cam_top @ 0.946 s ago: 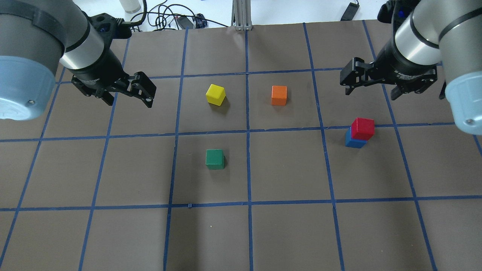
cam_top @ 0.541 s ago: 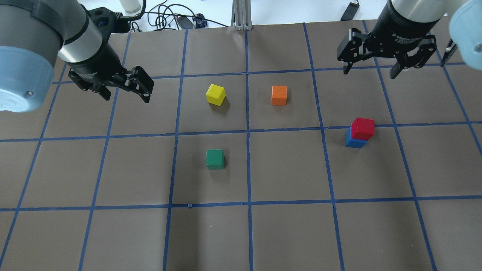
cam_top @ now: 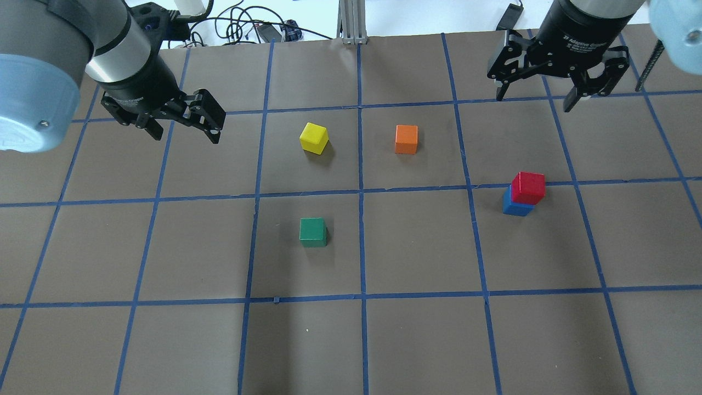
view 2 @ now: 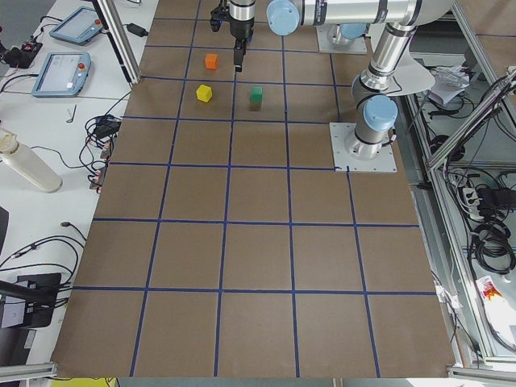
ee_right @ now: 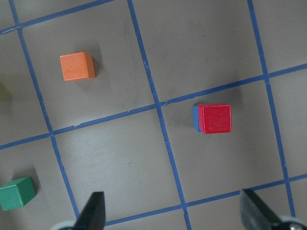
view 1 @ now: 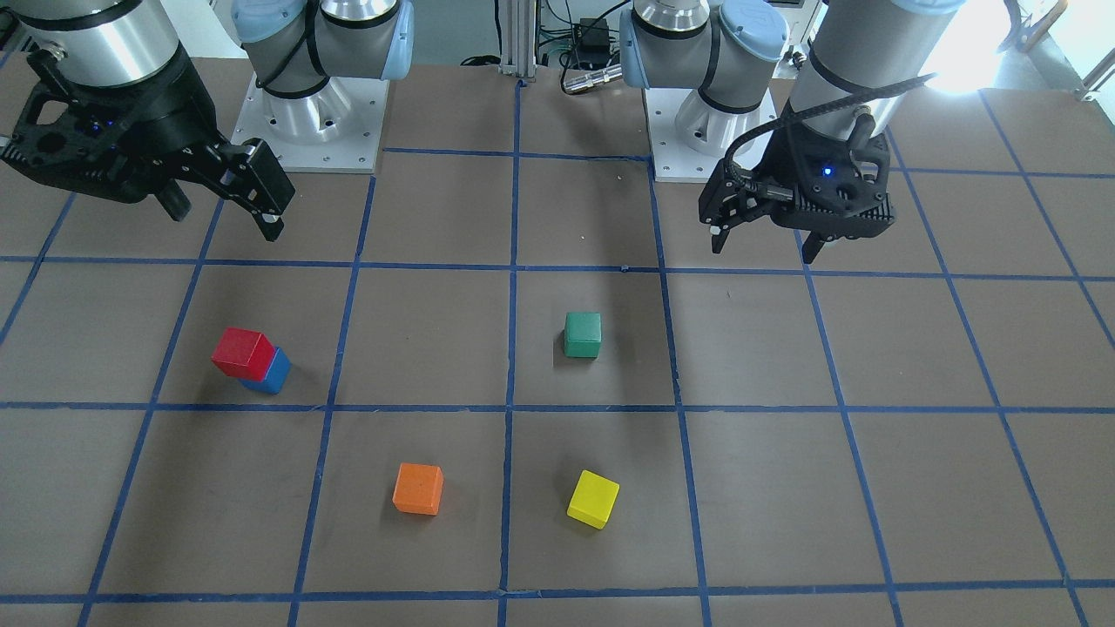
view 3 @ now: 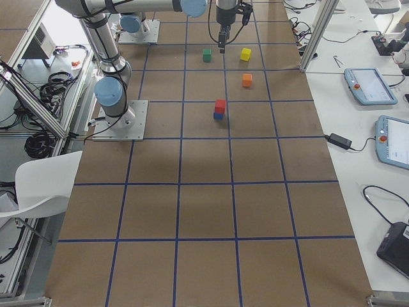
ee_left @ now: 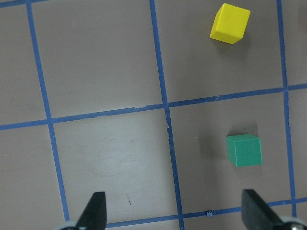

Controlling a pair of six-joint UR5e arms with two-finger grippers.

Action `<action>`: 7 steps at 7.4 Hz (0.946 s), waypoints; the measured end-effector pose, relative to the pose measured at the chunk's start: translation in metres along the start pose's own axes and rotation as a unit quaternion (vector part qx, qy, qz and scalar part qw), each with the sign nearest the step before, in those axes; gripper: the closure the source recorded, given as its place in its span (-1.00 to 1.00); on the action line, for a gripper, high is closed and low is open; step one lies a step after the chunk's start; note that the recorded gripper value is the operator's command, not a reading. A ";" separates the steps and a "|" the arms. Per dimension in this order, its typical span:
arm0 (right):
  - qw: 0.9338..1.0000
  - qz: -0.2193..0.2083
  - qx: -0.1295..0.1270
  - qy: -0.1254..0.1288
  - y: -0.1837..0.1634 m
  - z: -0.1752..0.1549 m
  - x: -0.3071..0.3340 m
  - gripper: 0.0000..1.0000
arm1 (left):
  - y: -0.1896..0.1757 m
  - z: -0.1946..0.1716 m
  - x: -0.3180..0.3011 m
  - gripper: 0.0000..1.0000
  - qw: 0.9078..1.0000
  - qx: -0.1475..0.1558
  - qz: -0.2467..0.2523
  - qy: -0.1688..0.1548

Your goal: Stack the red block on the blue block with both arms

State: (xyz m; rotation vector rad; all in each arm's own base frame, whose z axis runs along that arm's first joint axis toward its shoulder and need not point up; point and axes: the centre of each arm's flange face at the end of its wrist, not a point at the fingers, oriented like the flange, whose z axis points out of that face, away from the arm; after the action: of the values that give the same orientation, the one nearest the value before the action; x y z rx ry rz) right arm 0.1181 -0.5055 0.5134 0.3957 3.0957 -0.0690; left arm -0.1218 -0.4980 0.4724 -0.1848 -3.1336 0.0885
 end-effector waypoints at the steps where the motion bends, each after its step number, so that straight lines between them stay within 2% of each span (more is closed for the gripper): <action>1: 1.000 0.001 0.001 0.001 0.000 0.000 0.000 -1.00 | 0.000 0.000 0.000 -1.00 1.000 0.001 -0.001 0.001; 7: 1.000 0.003 0.003 0.003 -0.001 -0.001 0.001 -1.00 | 0.001 0.000 0.001 -1.00 1.000 0.001 -0.001 -0.002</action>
State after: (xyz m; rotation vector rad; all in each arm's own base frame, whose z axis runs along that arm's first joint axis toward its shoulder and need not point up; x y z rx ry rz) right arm 0.1174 -0.5060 0.5139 0.4066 3.1011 -0.0769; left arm -0.1225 -0.4974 0.4728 -0.1803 -3.1376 0.0910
